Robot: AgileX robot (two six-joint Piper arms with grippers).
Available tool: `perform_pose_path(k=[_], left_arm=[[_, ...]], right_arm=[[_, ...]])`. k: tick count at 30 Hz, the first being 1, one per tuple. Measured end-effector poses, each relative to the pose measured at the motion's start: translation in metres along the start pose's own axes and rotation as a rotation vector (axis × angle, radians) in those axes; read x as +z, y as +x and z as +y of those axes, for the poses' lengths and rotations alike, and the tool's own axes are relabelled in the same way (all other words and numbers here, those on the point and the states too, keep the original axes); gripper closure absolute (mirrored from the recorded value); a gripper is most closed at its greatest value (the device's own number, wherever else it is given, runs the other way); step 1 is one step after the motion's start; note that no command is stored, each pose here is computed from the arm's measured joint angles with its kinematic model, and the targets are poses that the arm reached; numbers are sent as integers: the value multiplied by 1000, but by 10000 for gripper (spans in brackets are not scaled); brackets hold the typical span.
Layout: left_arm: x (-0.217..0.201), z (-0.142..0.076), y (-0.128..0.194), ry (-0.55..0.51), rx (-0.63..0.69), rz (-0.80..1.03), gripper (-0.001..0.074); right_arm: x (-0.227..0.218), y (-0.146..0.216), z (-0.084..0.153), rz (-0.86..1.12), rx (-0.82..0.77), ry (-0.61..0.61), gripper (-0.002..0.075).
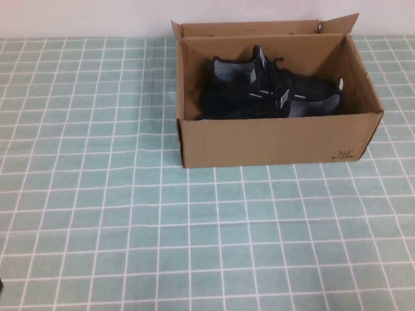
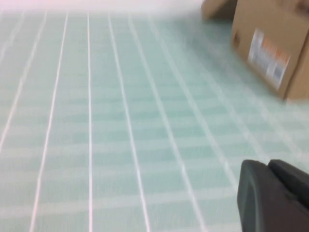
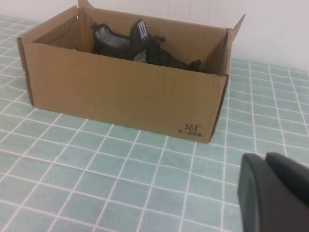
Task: Put shoes into padded shoe box
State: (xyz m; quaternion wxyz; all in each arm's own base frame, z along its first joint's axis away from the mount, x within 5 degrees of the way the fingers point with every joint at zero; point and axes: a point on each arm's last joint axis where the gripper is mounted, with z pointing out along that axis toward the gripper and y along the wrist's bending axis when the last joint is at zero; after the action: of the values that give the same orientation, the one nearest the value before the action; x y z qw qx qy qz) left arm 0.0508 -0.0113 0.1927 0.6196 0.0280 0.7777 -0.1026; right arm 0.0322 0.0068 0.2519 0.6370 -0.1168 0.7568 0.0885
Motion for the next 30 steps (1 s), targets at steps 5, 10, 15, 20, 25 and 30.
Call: perform_pose_path(k=[5, 10, 15, 20, 25, 30], left_arm=[[4, 2, 20, -10, 3, 107, 736], [5, 2, 19, -5, 4, 84, 736], [5, 2, 19, -6, 6, 82, 736], [5, 2, 19, -6, 8, 83, 736], [5, 2, 19, -6, 8, 83, 736], [5, 2, 19, -6, 6, 83, 736]], right_arm=[[0, 0, 0, 0, 0, 0, 736], [0, 0, 0, 0, 0, 0, 736], [0, 0, 0, 0, 0, 0, 736], [0, 0, 0, 0, 0, 0, 736], [0, 0, 0, 0, 0, 0, 736], [0, 0, 0, 0, 0, 0, 736]])
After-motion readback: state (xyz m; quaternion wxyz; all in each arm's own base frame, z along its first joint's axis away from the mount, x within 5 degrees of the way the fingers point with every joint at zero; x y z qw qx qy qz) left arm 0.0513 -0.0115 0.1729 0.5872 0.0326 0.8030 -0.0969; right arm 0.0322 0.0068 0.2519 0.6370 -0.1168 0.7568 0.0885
